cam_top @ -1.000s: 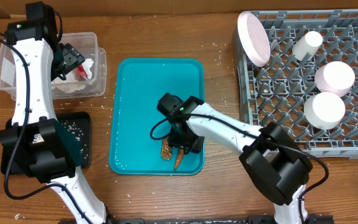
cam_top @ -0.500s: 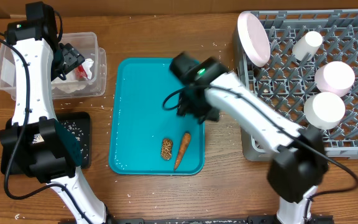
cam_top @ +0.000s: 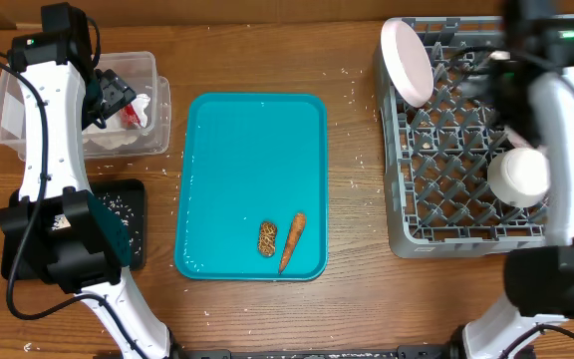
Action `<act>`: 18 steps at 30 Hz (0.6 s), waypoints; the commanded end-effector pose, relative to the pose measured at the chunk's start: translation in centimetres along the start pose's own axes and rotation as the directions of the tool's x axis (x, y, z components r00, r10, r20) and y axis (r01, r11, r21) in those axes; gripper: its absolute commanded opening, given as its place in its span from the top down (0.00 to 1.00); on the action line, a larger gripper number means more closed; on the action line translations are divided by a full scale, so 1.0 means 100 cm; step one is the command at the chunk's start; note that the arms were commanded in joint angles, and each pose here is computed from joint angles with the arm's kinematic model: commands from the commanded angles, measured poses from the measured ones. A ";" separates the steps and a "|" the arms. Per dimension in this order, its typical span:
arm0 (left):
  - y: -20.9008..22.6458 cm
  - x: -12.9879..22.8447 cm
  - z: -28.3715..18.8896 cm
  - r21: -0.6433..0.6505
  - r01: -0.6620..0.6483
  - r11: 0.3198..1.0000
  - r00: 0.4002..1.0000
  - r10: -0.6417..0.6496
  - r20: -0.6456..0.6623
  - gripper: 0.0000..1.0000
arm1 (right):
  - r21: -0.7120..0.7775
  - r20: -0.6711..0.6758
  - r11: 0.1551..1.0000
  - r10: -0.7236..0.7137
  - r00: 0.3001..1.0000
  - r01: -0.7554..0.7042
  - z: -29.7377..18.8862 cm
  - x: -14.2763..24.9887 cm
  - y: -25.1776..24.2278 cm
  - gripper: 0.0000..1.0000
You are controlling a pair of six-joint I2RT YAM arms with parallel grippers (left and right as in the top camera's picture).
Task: Sort waste into correct bins and load items into the dishwasher
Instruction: 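Withdraw right gripper from the teal tray back toward the rack, then reach left gripper to the brown walnut on teal tray and grasp it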
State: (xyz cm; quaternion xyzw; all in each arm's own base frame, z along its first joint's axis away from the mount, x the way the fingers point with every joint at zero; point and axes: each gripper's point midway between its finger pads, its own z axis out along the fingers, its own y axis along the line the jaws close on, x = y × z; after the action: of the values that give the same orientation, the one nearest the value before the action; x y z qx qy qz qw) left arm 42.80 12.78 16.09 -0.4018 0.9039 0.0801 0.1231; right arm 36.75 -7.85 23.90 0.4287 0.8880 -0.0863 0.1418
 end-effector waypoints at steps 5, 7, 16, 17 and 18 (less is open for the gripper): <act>-0.003 -0.009 -0.009 0.020 0.010 1.000 0.999 -0.011 0.046 0.00 | 0.039 0.058 0.973 0.224 0.973 -0.226 0.012 -0.056 -0.068 0.00; -0.003 -0.009 -0.009 0.020 0.011 1.000 0.999 -0.011 0.046 0.00 | 0.040 0.075 0.960 0.274 0.959 -0.278 0.015 -0.068 -0.083 0.00; -0.037 0.031 -0.015 0.226 0.037 0.974 0.985 0.002 -0.171 0.00 | 0.057 0.087 0.937 0.340 0.936 -0.346 0.019 -0.080 -0.109 0.00; -0.039 0.045 -0.019 0.249 0.047 0.967 0.972 0.014 -0.236 0.00 | 0.057 0.087 0.937 0.340 0.936 -0.346 0.019 -0.080 -0.109 0.00; -0.047 0.059 -0.025 0.308 0.028 0.951 0.954 0.067 -0.294 0.00 | 0.057 0.087 0.937 0.340 0.936 -0.346 0.019 -0.080 -0.109 0.00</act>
State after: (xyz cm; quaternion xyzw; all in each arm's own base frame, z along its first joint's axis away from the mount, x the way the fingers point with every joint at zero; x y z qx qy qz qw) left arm 42.52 9.89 15.57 -0.4001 0.9122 0.0046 0.0886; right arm 33.33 -20.92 24.39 0.5779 0.7927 -0.1069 0.1618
